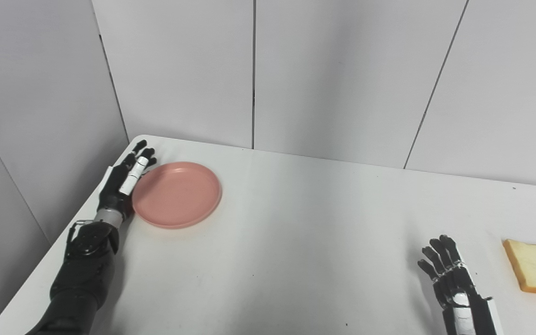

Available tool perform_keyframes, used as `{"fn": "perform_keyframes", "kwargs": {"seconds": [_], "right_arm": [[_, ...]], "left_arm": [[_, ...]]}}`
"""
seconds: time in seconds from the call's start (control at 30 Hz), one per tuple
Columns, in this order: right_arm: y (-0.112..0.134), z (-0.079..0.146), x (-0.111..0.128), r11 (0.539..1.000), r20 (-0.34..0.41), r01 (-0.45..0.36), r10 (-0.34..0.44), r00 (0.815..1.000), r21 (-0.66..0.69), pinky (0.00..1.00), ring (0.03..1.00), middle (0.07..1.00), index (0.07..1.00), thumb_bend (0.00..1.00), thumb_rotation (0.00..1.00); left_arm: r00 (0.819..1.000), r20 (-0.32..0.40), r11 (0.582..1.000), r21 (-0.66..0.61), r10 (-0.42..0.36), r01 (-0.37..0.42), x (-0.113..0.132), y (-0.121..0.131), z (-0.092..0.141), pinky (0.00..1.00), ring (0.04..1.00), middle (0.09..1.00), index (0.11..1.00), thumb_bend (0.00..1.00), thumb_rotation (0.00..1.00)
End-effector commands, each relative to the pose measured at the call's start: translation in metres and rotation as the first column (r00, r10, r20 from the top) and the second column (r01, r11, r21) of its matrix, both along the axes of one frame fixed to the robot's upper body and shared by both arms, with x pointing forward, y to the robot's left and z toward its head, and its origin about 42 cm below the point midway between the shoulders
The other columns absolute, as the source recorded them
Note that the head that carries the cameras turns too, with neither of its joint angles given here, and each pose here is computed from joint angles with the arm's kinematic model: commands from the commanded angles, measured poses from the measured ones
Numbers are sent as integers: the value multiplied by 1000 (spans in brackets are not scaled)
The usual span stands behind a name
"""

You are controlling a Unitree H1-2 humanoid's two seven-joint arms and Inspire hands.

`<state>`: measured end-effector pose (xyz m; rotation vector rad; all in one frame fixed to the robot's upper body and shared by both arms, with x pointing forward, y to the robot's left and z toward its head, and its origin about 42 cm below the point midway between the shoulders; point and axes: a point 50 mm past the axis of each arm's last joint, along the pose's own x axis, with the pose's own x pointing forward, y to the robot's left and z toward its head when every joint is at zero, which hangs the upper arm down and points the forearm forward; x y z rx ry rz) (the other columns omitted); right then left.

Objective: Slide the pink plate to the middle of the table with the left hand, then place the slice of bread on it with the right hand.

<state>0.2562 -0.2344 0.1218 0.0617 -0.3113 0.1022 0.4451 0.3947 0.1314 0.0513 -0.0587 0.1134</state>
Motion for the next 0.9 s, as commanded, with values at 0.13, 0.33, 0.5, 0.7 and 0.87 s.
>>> {"fn": "perform_keyframes", "kwargs": {"seconds": [0.13, 0.33, 0.5, 0.7, 0.87], "right_arm": [[-19, -61, -10, 998, -165, 30, -38, 986, -54, 887, 911, 925, 927, 883, 887], [-18, -61, -10, 998, -160, 26, -35, 986, -56, 890, 913, 926, 928, 868, 882], [-17, -61, -11, 998, -159, 27, -35, 987, -53, 878, 905, 921, 925, 870, 875], [-16, -60, -12, 998, -157, 27, -35, 987, -57, 882, 907, 920, 923, 866, 871], [-14, -58, -13, 997, -150, 27, -36, 988, -67, 856, 894, 912, 913, 860, 863]], "left_arm": [[974, 191, 992, 34, -125, 121, 33, -27, 57, 807, 897, 903, 898, 898, 718], [973, 168, 987, 46, -158, 152, 36, -40, 48, 809, 906, 925, 929, 897, 733], [967, 165, 981, 33, -194, 192, 37, -53, 42, 794, 887, 909, 920, 926, 711], [961, 151, 973, 20, -232, 232, 36, -70, 36, 792, 892, 913, 922, 944, 704], [953, 150, 965, 12, -262, 263, 34, -88, 32, 768, 882, 890, 894, 939, 689]]}}
